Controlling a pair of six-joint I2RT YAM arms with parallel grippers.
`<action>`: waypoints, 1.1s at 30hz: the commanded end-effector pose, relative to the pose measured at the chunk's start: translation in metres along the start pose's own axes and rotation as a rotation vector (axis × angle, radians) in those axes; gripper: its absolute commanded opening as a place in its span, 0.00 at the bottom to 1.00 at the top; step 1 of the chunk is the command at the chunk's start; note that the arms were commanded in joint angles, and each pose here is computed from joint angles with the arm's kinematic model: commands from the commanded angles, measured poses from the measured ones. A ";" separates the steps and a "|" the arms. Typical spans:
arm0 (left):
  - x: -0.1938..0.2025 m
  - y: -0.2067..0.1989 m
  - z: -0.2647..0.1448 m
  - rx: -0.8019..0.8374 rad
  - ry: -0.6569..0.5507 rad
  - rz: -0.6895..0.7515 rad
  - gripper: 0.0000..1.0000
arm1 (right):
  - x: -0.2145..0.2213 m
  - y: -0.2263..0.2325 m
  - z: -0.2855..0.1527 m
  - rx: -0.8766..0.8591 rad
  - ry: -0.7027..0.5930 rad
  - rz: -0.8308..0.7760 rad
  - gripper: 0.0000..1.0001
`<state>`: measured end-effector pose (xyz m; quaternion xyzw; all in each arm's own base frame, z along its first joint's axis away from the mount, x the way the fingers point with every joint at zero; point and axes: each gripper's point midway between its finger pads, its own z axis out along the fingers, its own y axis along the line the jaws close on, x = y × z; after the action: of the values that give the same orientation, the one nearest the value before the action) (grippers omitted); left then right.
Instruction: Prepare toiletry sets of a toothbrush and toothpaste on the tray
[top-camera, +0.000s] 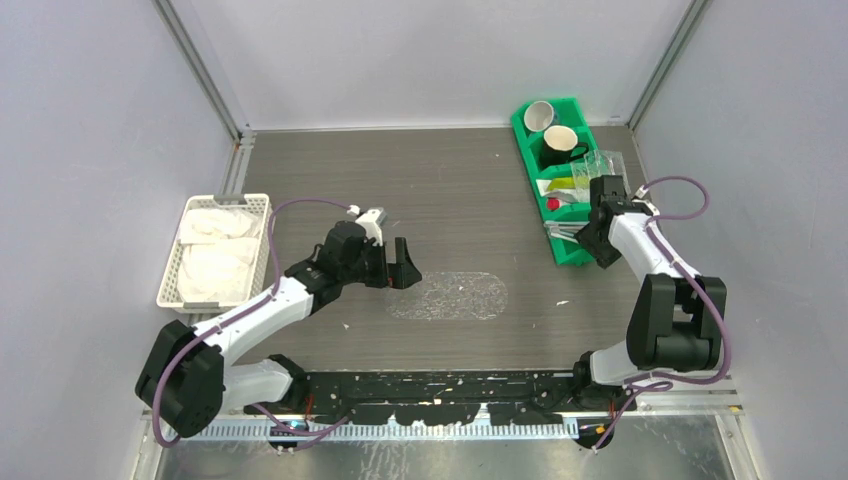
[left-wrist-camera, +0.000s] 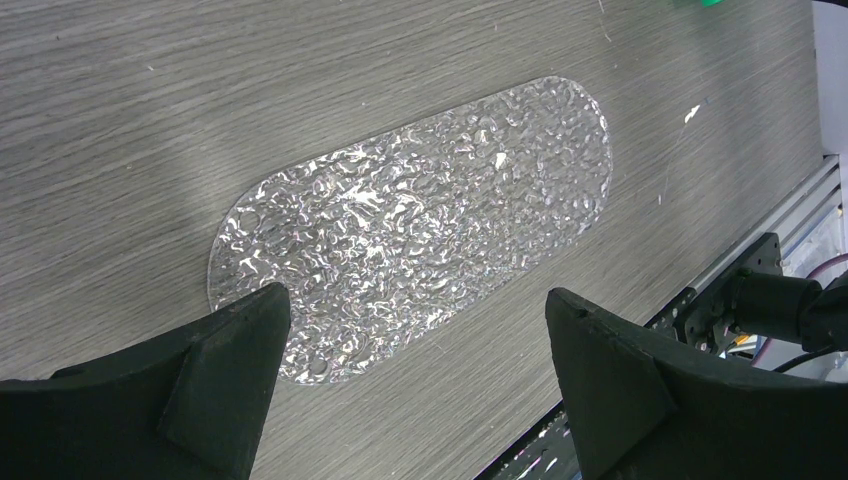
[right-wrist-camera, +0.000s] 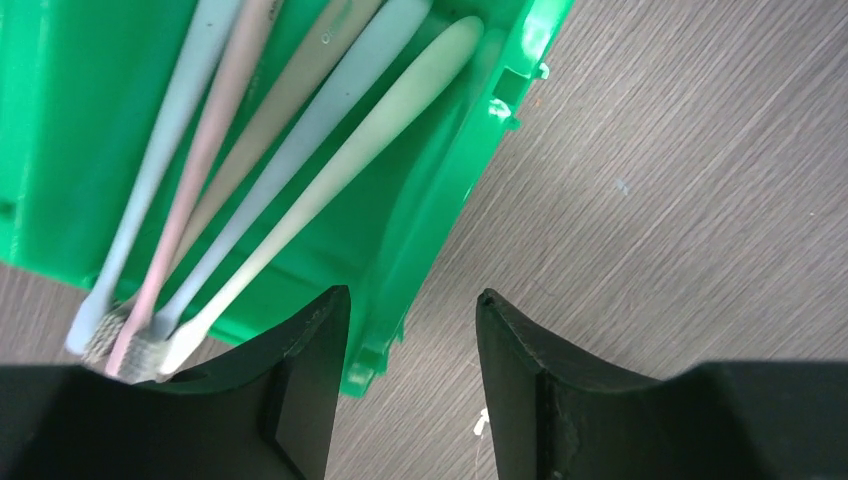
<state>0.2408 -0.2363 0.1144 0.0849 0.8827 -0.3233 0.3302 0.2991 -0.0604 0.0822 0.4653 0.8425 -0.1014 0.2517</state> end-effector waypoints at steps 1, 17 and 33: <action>-0.008 -0.006 0.004 0.030 -0.031 0.030 1.00 | -0.004 0.008 0.014 -0.011 -0.009 0.065 0.55; -0.006 -0.006 0.002 0.034 -0.033 0.023 1.00 | 0.032 -0.025 0.054 0.072 0.085 0.099 0.17; -0.010 -0.007 -0.001 0.027 -0.040 0.016 1.00 | 0.056 0.018 0.029 -0.163 0.173 -0.278 0.01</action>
<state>0.2409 -0.2364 0.1096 0.0841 0.8841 -0.3226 0.3274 0.3137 -0.0806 0.0506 0.4805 0.8330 -0.0696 0.2652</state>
